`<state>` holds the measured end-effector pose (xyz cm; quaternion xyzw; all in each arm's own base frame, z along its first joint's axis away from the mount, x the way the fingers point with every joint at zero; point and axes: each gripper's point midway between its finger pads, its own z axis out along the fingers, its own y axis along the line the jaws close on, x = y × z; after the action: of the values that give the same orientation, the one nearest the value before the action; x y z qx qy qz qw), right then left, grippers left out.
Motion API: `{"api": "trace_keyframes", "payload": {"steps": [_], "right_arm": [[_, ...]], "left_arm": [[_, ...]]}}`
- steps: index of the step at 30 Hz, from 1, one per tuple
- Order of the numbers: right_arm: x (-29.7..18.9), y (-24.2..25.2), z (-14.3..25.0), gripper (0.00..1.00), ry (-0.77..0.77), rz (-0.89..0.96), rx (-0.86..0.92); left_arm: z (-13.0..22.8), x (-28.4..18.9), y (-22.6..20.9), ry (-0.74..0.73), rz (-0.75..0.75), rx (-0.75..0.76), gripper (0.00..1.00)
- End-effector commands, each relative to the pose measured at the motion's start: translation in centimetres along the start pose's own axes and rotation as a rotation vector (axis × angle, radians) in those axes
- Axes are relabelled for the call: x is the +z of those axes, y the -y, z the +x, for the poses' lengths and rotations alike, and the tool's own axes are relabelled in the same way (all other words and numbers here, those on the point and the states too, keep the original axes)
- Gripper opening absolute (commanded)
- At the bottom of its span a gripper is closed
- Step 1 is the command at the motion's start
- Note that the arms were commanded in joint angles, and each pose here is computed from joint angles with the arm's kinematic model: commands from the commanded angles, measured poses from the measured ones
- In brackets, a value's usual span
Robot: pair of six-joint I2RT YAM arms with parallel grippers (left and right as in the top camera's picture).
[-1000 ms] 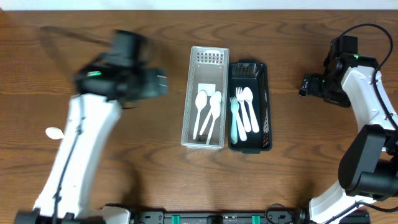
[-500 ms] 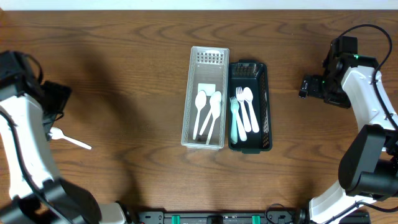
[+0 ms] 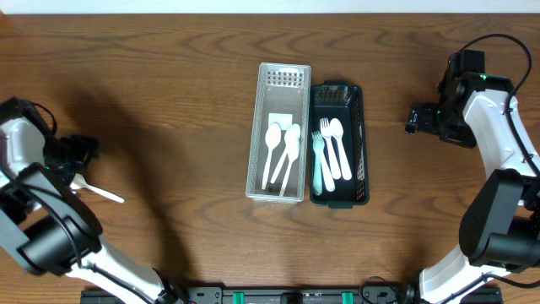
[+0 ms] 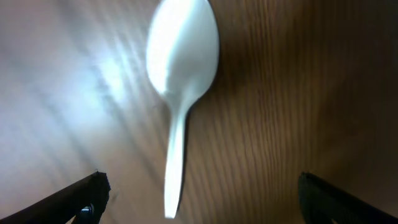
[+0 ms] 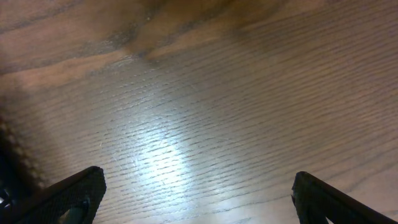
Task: Pack container
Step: 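Move left gripper to the last white spoon and grasp it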
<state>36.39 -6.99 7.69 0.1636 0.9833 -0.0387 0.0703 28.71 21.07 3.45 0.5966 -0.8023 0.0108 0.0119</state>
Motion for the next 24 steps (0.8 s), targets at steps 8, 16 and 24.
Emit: {"api": "trace_keyframes", "payload": {"steps": [8,16,24], "right_arm": [[-1.0,0.4,-0.3,0.99,0.021,0.001,0.002],[-1.0,0.4,-0.3,0.99,0.021,0.001,0.017],[-1.0,0.4,-0.4,0.99,0.024,0.001,0.017]], "left_arm": [[0.2,3.0,0.6,-0.046,0.02,0.124,0.98],[1.3,5.7,-0.3,-0.052,0.02,0.122,0.98],[2.2,6.6,-0.9,-0.07,0.008,0.122,0.99]]}}
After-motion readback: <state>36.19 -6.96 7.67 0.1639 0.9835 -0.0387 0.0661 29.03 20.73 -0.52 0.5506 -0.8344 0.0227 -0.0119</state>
